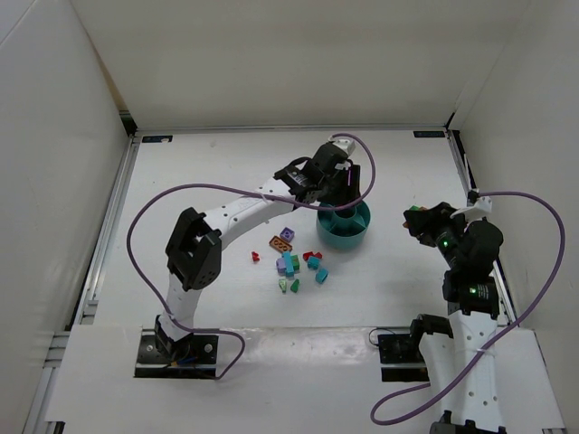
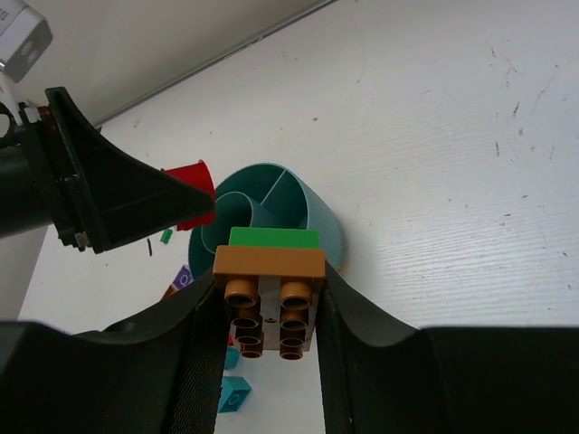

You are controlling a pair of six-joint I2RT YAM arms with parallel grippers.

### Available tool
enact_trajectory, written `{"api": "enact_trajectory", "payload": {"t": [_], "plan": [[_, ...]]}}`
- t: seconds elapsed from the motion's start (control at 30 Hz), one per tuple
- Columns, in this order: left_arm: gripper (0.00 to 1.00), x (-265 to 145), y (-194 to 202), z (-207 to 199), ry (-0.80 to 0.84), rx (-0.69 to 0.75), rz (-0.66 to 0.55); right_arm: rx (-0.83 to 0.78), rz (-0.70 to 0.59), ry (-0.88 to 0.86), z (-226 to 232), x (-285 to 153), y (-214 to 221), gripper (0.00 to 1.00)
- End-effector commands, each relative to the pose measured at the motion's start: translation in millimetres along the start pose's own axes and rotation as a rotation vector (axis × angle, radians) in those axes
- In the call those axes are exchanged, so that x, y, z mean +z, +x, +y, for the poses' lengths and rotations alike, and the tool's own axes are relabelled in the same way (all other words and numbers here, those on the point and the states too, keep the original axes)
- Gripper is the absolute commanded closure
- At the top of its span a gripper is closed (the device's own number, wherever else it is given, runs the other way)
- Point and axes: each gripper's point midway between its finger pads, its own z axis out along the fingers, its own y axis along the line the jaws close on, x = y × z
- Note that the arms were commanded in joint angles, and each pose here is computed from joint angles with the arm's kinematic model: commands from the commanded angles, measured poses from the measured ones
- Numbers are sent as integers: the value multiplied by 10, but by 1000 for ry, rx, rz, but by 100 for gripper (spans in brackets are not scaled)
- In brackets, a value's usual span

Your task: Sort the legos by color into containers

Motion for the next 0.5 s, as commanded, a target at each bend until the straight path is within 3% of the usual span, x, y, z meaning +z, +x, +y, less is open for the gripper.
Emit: {"api": "enact_trajectory", "payload": {"t": [0.0,0.47], "plan": [[41,-50,-70,-128,47,-15,-8,-15,-32,-37,85,6,-98,100],[34,-19,43,-35,11,-24,23,-13,-41,-27,65,-2,-112,100]]}}
